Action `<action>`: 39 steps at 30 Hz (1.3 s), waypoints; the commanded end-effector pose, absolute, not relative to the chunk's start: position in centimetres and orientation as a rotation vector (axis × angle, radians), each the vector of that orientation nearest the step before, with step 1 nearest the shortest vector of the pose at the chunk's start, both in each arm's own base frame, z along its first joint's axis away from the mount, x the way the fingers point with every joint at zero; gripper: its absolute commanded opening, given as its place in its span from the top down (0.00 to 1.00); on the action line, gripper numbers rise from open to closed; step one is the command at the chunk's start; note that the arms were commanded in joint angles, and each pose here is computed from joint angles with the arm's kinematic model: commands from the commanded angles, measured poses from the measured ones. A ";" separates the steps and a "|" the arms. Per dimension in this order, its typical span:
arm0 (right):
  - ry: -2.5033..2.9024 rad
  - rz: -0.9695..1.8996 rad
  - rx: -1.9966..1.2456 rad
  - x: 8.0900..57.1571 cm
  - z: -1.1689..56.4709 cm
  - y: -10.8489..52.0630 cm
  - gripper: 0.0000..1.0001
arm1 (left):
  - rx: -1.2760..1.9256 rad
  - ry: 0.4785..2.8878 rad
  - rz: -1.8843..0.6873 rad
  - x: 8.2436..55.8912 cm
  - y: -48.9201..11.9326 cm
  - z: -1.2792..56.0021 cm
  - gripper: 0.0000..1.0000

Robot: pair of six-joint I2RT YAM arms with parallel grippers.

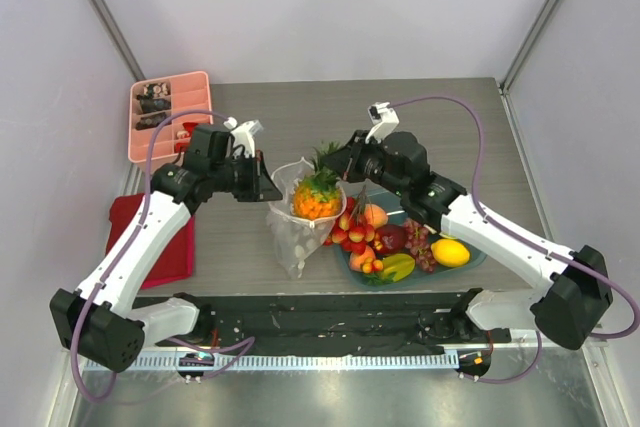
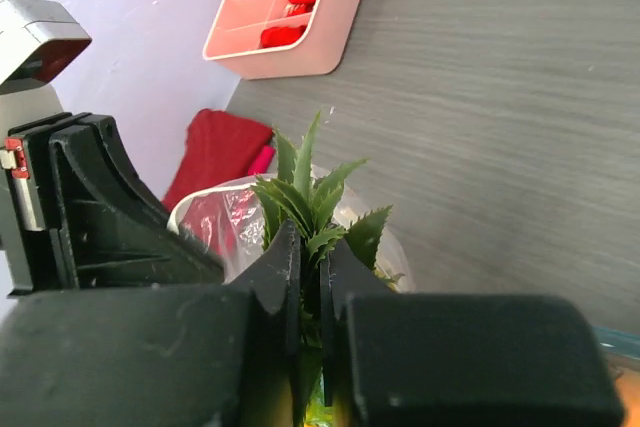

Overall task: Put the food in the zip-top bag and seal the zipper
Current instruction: Place the fake fruit in the zipper food storage bag.

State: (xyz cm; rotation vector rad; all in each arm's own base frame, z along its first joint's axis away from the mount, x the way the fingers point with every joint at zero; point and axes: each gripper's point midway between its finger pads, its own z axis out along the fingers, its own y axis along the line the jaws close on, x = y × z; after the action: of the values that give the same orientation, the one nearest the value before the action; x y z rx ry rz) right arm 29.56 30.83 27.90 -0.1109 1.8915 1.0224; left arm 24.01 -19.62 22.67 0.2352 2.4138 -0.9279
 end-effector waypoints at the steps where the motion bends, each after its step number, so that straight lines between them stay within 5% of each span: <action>1: 1.693 0.915 -0.125 29.9 34.3 30.6 0.99 | 0.309 2.308 -1.024 23.8 -20.6 24.8 1.00; 16: 1.985 1.074 -0.372 24.0 28.7 35.5 0.99 | 0.296 2.207 -1.050 24.7 -21.1 26.6 1.00; 28: 2.166 1.338 -0.265 21.9 26.7 38.8 0.99 | 0.273 2.173 -1.079 24.4 -21.3 27.2 1.00; 30: 2.134 1.310 -0.332 22.3 27.0 38.8 0.81 | 0.287 2.162 -1.069 24.4 -21.1 27.4 1.00; 31: 2.088 1.307 -0.374 22.7 28.3 38.8 0.55 | 0.291 2.158 -1.065 24.2 -21.0 27.6 1.00; 34: 1.981 1.245 -0.482 23.9 31.5 38.2 0.24 | 0.305 2.165 -1.045 23.9 -20.7 27.4 1.00; 39: 1.946 1.180 -0.634 22.8 34.2 36.2 0.25 | 0.324 2.174 -1.023 23.3 -20.3 26.8 1.00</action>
State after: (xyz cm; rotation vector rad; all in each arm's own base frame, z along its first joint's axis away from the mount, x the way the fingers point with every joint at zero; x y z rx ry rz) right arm 23.79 37.60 28.51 -0.4560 2.1137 1.1985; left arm 23.55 -20.51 25.75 0.2751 2.2420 -1.0335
